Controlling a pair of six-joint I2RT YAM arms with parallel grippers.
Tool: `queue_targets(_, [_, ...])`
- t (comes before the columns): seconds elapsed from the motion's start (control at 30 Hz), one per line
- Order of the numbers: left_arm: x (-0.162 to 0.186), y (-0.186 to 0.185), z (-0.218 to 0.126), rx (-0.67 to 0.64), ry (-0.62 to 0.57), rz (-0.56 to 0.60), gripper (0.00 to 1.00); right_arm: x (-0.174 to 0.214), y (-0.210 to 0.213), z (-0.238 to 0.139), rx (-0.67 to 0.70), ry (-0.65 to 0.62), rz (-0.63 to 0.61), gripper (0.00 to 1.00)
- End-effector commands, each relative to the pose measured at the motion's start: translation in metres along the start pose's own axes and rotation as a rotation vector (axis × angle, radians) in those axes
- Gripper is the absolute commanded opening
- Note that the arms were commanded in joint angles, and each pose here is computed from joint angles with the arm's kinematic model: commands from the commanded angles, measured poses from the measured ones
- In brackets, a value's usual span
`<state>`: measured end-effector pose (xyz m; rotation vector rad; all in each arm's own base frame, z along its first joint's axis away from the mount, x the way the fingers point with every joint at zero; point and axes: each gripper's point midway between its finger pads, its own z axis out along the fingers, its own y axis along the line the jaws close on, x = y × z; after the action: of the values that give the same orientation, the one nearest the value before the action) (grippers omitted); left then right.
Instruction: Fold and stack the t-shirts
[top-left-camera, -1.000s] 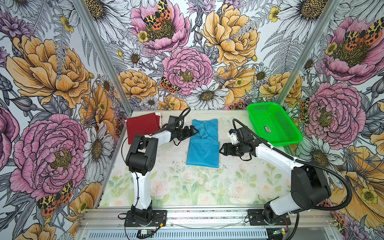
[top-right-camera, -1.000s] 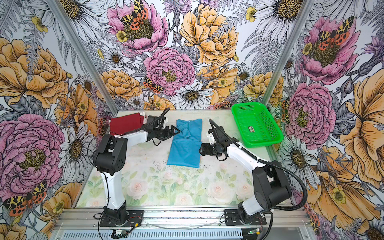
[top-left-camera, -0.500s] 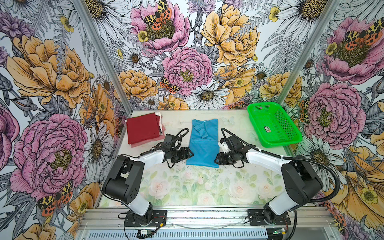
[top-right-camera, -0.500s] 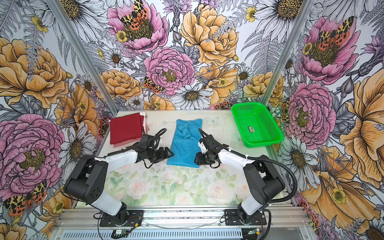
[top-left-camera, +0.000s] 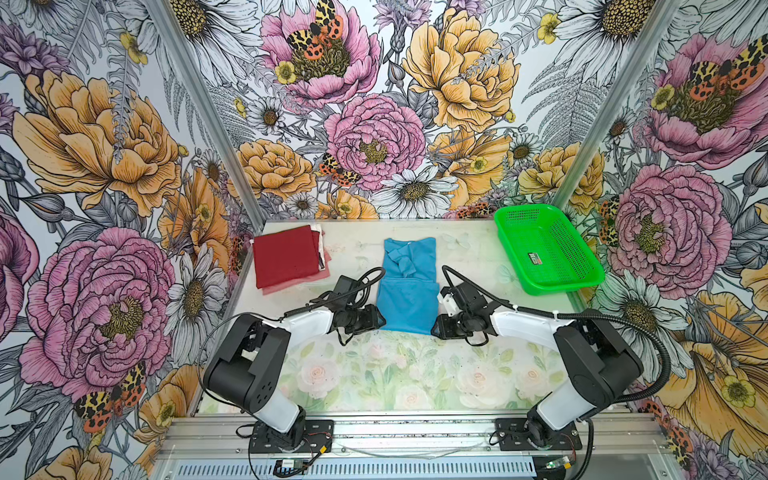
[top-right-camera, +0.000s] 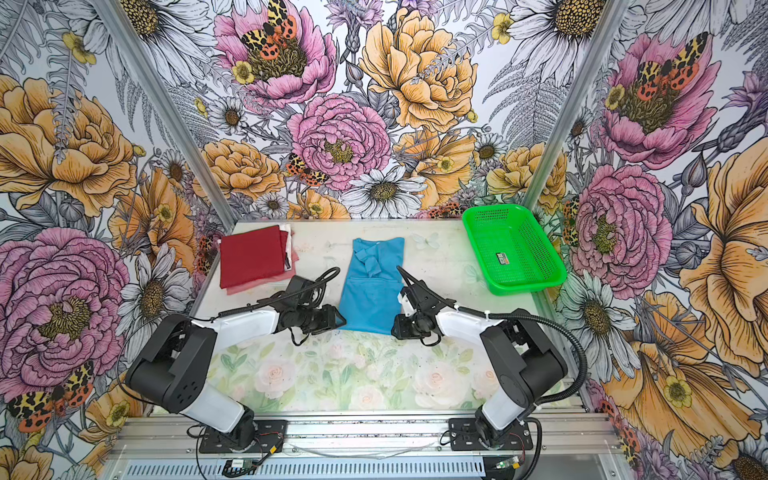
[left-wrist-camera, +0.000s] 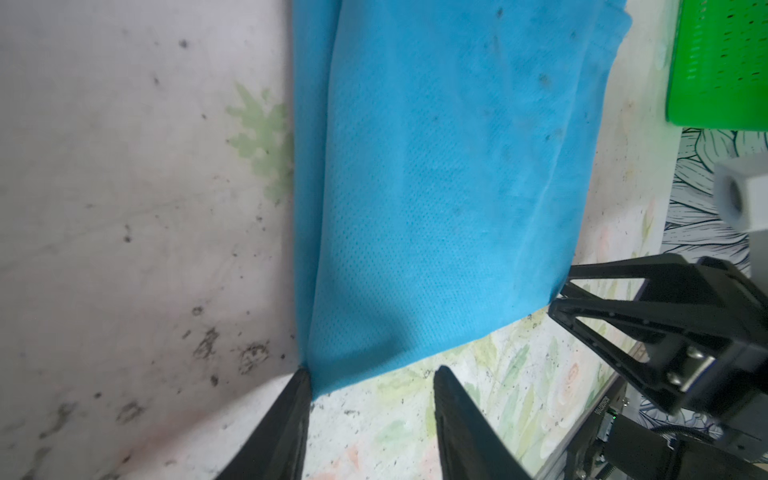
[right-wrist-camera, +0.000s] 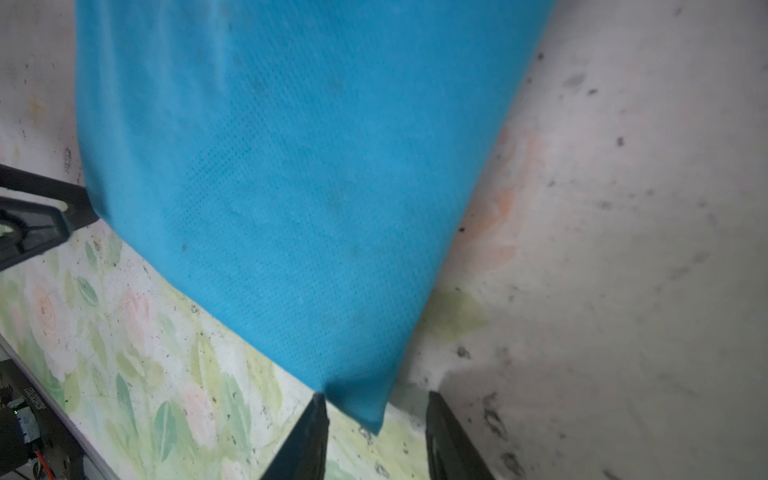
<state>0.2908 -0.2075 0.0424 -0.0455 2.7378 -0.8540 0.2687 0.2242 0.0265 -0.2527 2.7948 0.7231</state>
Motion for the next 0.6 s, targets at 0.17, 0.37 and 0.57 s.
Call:
queue_targets(0.17, [0.006, 0.007, 0.007, -0.014, -0.006, 0.022, 0.08, 0.001, 0.002, 0.012, -0.021, -0.005, -0.007, 0.28])
queue_targets(0.37, [0.018, 0.007, 0.003, -0.015, -0.003, 0.022, 0.00, 0.005, 0.001, 0.016, -0.028, 0.002, 0.009, 0.00])
queue_targets(0.57, [0.043, 0.009, -0.006, -0.054, 0.006, 0.032, 0.00, 0.026, 0.012, 0.004, -0.073, 0.027, -0.006, 0.00])
